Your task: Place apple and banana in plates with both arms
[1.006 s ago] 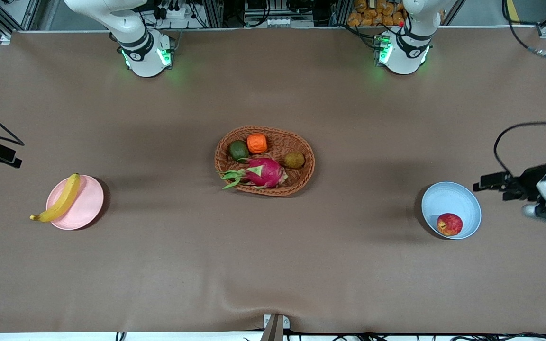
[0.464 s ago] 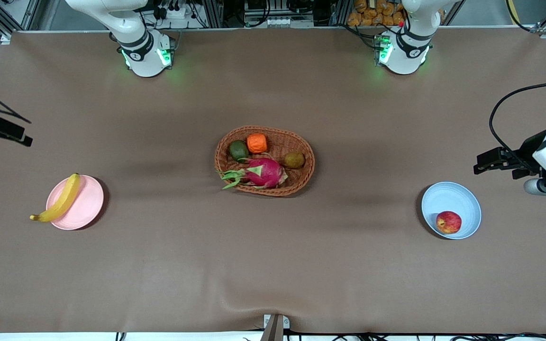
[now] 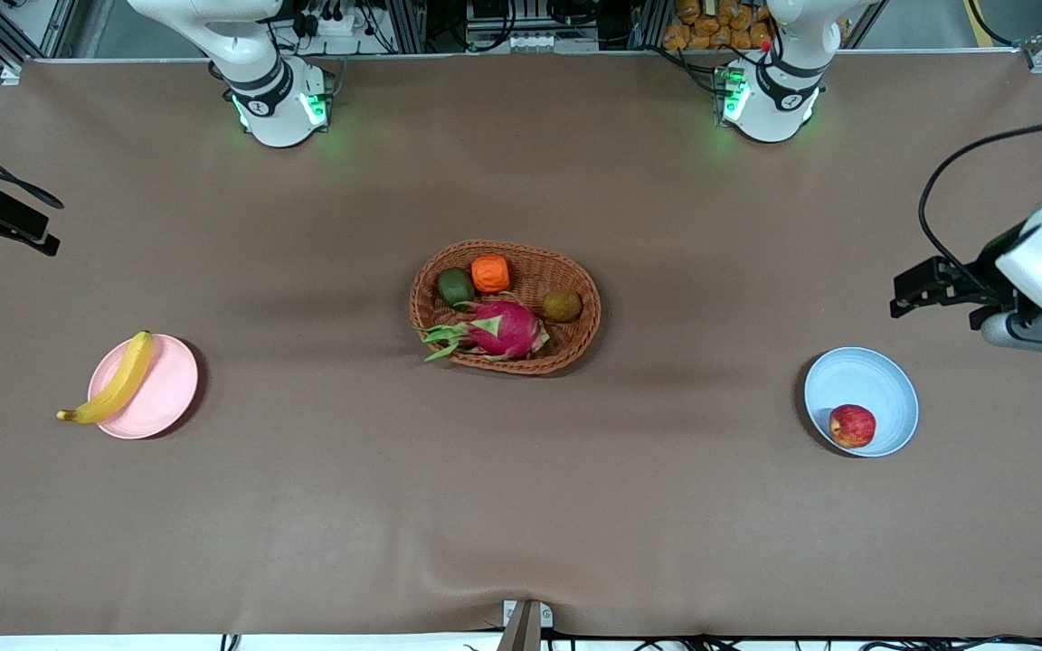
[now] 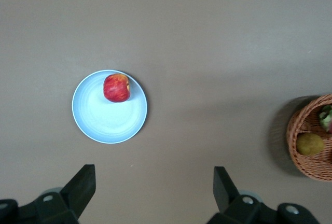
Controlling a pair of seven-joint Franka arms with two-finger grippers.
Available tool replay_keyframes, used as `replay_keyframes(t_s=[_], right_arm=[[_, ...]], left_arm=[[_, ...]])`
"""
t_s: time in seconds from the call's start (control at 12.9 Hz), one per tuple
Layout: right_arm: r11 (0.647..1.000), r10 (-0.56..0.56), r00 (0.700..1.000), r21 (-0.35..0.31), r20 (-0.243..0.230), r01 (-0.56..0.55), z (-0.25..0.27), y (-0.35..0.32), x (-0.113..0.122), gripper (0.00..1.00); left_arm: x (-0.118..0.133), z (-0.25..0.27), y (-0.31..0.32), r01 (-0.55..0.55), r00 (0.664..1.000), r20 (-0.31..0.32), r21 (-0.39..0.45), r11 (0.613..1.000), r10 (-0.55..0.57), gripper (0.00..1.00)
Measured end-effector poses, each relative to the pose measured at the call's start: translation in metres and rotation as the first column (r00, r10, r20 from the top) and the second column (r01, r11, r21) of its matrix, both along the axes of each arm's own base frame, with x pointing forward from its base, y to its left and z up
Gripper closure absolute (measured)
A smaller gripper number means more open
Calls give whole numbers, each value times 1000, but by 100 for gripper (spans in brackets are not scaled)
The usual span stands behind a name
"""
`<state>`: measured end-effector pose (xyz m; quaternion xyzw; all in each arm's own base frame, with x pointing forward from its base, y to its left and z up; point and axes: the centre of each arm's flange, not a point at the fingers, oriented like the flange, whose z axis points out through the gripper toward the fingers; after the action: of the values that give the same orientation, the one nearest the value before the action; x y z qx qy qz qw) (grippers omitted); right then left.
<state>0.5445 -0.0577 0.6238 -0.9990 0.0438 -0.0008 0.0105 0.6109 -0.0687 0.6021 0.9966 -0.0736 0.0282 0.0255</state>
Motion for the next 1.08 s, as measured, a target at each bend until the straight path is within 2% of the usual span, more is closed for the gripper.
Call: replay_keyframes(t_s=[0.23,0.54,1.08], right_arm=[[1000,-3,1000,1,-10,3,4,-2,-5,0],[1000,-4,1000,3,9,4,25,-2,-20,0],[1000,22,1000,3,6,-22,32,13,-23,0]], left_arm=[[-23,26,-20,-5,1000,-1,40,999,5,0],[-44,36,-20,-28,1000,-12,76,997,29,0],[-86,45,6,-111,993,-31,59,992,113,0]])
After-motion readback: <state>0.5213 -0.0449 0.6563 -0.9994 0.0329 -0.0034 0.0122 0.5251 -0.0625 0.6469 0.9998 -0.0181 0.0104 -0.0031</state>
